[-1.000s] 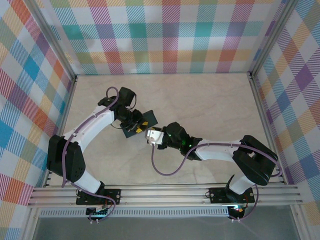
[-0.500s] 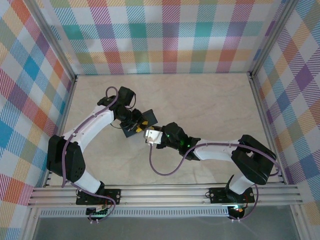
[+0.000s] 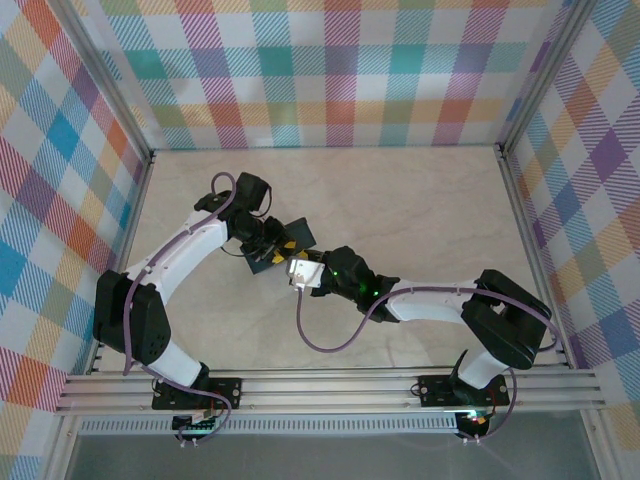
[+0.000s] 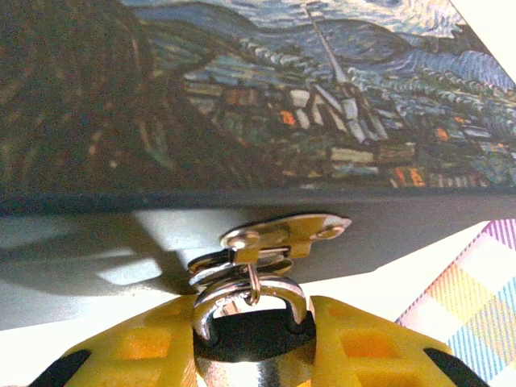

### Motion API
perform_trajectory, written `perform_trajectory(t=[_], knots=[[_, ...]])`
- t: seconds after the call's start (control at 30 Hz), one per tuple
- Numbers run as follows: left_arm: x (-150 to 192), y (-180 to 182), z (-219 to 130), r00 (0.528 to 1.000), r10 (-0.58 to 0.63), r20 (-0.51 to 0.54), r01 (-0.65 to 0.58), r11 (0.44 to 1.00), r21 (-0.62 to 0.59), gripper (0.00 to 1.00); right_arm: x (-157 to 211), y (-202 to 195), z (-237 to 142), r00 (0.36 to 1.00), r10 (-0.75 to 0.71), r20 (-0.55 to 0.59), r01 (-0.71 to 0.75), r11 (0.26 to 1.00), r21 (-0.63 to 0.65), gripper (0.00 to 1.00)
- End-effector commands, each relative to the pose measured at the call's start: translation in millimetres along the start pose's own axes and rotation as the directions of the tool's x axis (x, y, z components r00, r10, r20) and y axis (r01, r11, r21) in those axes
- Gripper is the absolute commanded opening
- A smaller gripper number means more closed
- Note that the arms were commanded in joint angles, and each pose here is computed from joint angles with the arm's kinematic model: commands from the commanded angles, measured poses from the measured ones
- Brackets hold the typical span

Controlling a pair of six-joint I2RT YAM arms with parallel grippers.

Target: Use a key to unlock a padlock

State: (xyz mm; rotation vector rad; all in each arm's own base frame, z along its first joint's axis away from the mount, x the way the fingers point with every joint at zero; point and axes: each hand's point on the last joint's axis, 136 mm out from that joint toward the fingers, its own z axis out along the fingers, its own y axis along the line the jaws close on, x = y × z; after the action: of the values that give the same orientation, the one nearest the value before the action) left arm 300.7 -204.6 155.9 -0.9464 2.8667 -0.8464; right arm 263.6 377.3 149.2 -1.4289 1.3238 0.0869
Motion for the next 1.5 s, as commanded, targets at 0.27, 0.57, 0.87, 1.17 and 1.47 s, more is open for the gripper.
perform_trajectory(t=[0.27, 0.57, 0.87, 1.17, 1.47], knots=[[0.9, -21.1, -18.2, 0.999, 0.042, 0.016, -0.043, 0.996, 0.074, 0.08, -29.9, -25.3, -13.0, 0.997, -0.016, 0.071, 0.011, 0.998, 0.065, 0.29], [0.1, -24.2, -15.3, 0.999, 0.049, 0.002, -0.049, 0.996, 0.069, 0.07, -27.8, -25.8, -20.2, 0.997, -0.039, 0.067, 0.035, 0.998, 0.059, 0.29], [0.0, -30.0, -18.5, 0.998, 0.056, 0.001, -0.056, 0.995, 0.081, 0.07, -30.1, -24.7, -4.7, 0.995, -0.077, 0.063, 0.074, 0.996, 0.048, 0.28], [1.5, -31.9, -16.8, 0.998, 0.061, -0.013, -0.059, 0.994, 0.092, 0.07, -20.7, -22.1, 2.8, 0.996, -0.081, 0.048, 0.079, 0.996, 0.043, 0.25], [5.1, -34.6, -17.2, 0.998, 0.063, -0.031, -0.059, 0.992, 0.112, 0.07, -4.3, -29.0, 6.8, 0.994, -0.105, 0.011, 0.104, 0.992, 0.068, 0.20]])
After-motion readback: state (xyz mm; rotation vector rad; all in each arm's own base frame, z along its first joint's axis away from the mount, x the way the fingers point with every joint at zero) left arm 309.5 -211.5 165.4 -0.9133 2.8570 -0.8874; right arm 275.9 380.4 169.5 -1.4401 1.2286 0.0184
